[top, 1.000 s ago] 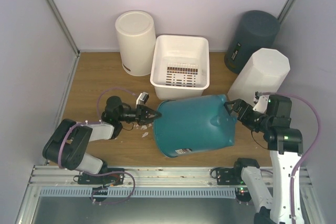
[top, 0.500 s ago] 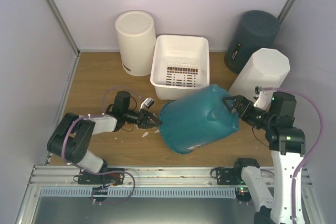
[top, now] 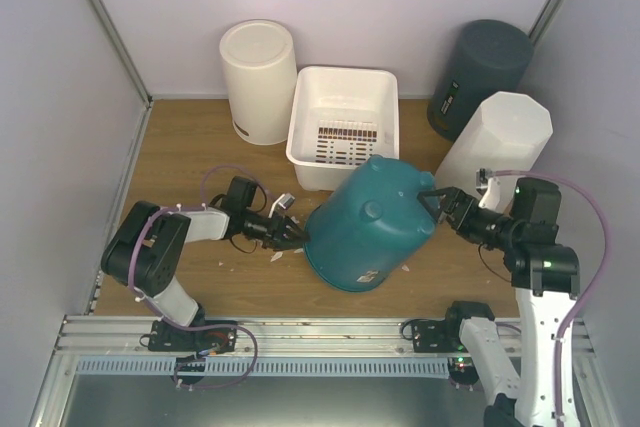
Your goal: Turn the large container upside down
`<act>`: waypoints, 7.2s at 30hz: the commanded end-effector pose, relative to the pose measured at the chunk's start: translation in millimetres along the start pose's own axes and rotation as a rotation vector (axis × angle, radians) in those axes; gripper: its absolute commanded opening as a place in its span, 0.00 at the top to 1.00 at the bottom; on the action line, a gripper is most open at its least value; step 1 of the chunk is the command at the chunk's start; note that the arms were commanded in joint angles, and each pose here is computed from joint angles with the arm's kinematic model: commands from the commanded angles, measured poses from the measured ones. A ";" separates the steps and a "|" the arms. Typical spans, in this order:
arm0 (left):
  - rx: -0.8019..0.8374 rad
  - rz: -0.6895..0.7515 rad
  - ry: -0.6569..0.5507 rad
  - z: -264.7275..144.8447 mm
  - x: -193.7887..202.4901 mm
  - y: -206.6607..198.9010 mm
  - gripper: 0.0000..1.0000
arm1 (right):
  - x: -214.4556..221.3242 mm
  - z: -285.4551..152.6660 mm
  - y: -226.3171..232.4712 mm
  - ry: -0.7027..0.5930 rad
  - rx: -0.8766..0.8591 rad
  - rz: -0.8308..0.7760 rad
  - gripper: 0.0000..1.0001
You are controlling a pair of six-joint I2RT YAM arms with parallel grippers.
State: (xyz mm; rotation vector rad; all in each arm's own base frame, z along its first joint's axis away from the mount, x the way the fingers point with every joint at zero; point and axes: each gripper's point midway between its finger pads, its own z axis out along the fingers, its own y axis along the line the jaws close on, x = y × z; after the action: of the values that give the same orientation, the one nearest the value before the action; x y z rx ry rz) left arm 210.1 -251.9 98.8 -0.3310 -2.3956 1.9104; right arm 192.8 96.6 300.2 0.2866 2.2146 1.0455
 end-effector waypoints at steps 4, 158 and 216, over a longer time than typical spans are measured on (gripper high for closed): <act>-0.085 0.075 -0.036 -12.3 -7.5 -0.2 0.41 | 25.5 3.4 -2.9 0.065 -0.051 0.014 0.00; -1.137 1.353 0.351 -154.6 -41.4 -84.5 0.01 | 9.8 256.7 30.5 0.464 0.453 -1.295 0.00; -0.996 1.407 -0.382 -175.9 -67.6 -293.7 0.01 | -101.1 151.1 202.4 -0.308 0.168 -1.053 0.99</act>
State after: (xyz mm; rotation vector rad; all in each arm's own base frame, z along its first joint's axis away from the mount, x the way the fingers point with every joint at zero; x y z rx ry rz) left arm 252.5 -157.3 399.1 -2.4408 -3.3672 0.3896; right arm 346.6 269.0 340.1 -0.9443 1.9661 -0.0442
